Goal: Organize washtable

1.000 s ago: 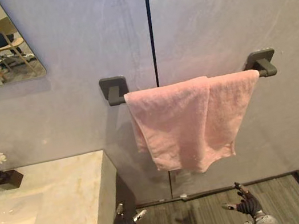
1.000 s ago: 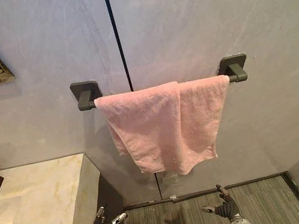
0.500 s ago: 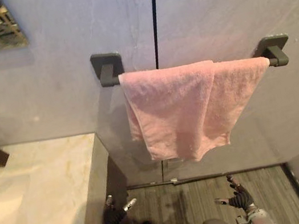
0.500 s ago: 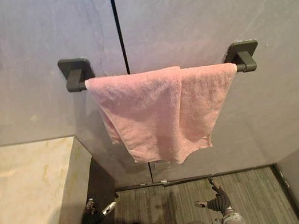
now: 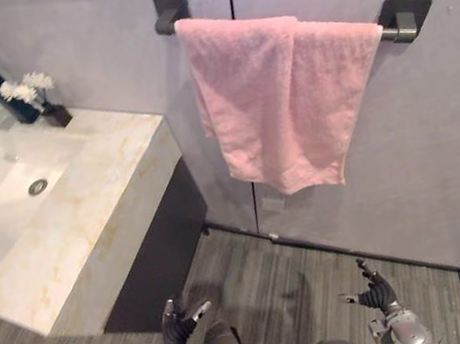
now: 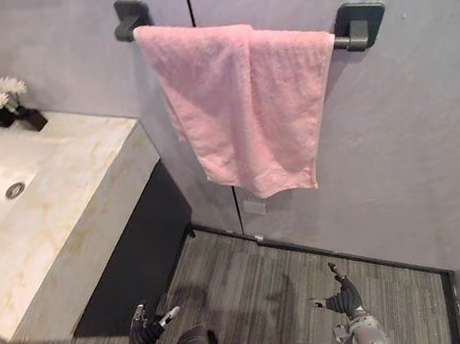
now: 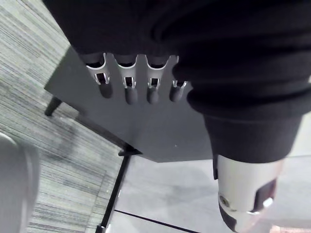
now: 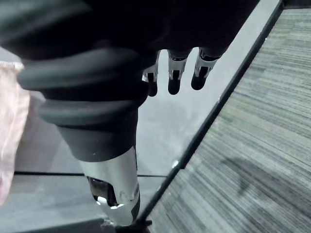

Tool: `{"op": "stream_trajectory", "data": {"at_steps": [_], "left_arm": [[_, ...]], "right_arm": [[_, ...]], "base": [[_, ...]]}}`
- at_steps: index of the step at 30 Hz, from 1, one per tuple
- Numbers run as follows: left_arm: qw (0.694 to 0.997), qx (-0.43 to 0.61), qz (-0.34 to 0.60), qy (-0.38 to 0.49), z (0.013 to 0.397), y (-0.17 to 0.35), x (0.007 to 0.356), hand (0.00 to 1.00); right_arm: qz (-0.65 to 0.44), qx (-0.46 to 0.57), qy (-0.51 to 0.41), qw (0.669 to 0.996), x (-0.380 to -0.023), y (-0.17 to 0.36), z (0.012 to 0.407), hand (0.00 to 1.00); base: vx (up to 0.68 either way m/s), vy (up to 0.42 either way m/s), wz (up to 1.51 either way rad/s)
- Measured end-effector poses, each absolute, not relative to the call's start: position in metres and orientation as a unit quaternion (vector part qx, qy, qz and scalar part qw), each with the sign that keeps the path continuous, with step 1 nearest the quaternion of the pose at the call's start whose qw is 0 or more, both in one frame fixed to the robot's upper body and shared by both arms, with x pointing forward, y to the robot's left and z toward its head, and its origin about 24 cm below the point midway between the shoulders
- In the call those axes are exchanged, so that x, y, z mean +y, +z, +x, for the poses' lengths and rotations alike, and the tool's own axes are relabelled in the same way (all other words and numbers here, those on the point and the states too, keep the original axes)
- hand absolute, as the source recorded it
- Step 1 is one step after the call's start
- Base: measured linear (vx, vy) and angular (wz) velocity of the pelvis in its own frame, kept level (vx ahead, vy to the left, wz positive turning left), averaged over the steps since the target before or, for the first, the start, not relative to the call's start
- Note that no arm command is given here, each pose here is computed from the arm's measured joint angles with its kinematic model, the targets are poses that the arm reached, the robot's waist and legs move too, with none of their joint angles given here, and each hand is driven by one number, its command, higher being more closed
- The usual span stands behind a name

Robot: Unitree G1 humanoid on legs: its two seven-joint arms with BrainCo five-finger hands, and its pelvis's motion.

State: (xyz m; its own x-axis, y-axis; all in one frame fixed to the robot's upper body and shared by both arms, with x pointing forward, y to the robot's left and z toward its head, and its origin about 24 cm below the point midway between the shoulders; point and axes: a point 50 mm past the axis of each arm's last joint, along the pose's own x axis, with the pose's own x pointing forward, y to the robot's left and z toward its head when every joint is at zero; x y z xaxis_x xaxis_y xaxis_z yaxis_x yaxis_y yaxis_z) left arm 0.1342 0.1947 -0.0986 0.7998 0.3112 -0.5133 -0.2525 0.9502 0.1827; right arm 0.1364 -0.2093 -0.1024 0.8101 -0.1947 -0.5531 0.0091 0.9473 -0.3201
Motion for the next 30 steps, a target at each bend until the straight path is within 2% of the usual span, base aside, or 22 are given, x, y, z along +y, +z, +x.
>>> {"op": "stream_trajectory", "data": {"at_steps": [5, 15, 19, 26, 30], "left_arm": [[0.958, 0.25, 0.079, 0.113, 0.167, -0.091, 0.194, 0.0], [0.948, 0.263, 0.13, 0.123, 0.155, -0.091, 0.222, 0.0], [0.943, 0.279, 0.114, 0.144, 0.144, -0.097, 0.223, 0.0], [0.935, 0.293, 0.041, 0.195, 0.136, -0.104, 0.212, 0.0], [0.925, 0.303, 0.029, 0.226, 0.128, -0.108, 0.215, 0.0]], "right_arm": [[-0.141, 0.316, -0.089, 0.934, -0.224, -0.107, 0.144, 0.0], [-0.126, 0.325, -0.069, 0.935, -0.207, -0.112, 0.15, 0.0], [-0.122, 0.344, -0.071, 0.928, -0.207, -0.118, 0.136, 0.0], [-0.096, 0.326, -0.084, 0.937, -0.194, -0.113, 0.133, 0.0], [-0.095, 0.308, -0.095, 0.942, -0.196, -0.108, 0.141, 0.0]], "base": [[-0.23, 0.163, 1.05], [-0.25, 0.168, 0.08], [-0.1, -0.049, 0.8], [0.03, -0.051, 1.26], [0.18, 0.122, 1.51]]}}
